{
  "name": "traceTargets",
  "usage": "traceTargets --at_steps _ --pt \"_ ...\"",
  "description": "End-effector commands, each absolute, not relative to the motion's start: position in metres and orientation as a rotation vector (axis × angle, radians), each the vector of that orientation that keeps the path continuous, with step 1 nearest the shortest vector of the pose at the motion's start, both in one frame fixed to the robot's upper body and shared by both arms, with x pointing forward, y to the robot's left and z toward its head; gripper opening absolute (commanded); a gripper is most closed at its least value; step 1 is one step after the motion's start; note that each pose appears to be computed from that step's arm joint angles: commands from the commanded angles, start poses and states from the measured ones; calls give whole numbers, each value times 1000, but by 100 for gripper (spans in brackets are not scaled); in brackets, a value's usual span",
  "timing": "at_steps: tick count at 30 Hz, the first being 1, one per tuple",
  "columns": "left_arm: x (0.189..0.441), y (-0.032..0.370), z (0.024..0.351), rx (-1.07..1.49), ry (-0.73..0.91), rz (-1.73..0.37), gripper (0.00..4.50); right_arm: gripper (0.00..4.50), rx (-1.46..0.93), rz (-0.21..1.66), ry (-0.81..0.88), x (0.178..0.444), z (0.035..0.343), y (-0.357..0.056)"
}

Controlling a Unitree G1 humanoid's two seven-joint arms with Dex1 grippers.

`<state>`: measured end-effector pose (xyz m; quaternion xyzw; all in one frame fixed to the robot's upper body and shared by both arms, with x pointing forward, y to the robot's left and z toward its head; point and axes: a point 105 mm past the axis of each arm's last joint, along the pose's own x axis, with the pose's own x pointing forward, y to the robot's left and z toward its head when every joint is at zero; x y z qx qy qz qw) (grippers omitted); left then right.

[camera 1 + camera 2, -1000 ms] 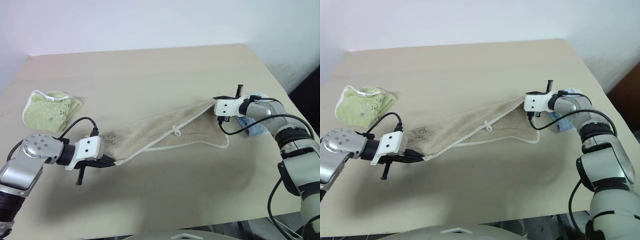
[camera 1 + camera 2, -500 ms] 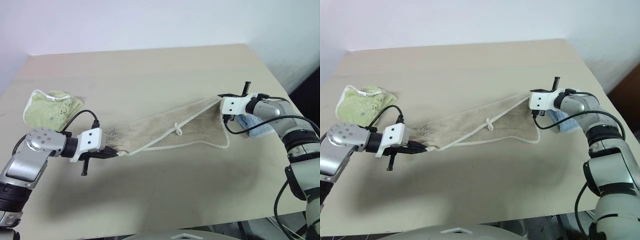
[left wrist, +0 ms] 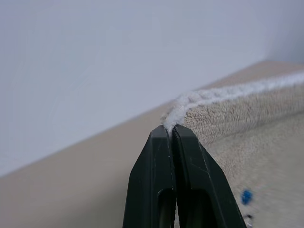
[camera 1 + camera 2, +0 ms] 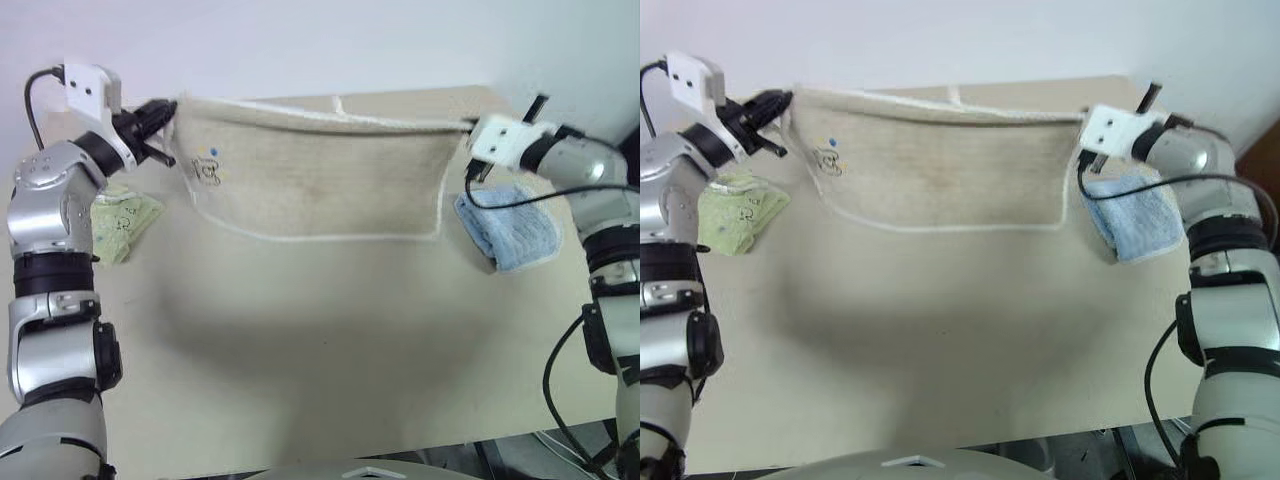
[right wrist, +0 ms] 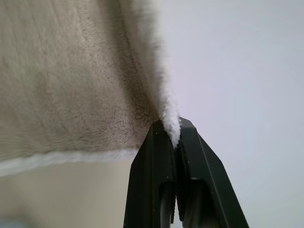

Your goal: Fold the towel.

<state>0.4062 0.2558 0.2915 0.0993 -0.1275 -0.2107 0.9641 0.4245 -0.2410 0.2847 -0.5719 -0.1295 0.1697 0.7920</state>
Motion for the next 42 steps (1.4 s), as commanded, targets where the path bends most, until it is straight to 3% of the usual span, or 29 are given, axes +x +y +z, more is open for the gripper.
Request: traceTargets --at_steps 1,3,7,10,14,22,28,36,42 --pt "389 274 314 218 -331 -432 0 5 -1163 321 -353 406 325 -258" --pt "381 275 310 205 -318 -485 0 5 -1128 376 -361 396 327 -257" --pt "356 274 283 227 -230 -617 0 5 -1084 615 -241 366 288 -248" --pt "328 271 256 247 -95 -745 0 5 -1028 793 -82 336 242 -241" --pt "305 279 230 273 57 -775 0 5 -928 940 48 303 204 -228" --pt "283 292 208 332 225 -778 0 5 -849 1059 180 271 185 -220" --pt "295 293 198 383 248 -732 0 5 -912 962 94 303 195 -217" --pt "351 300 180 577 209 -551 0 5 -1039 803 82 378 194 -219" --pt "378 297 174 701 194 -503 0 5 -1127 773 119 405 181 -220"
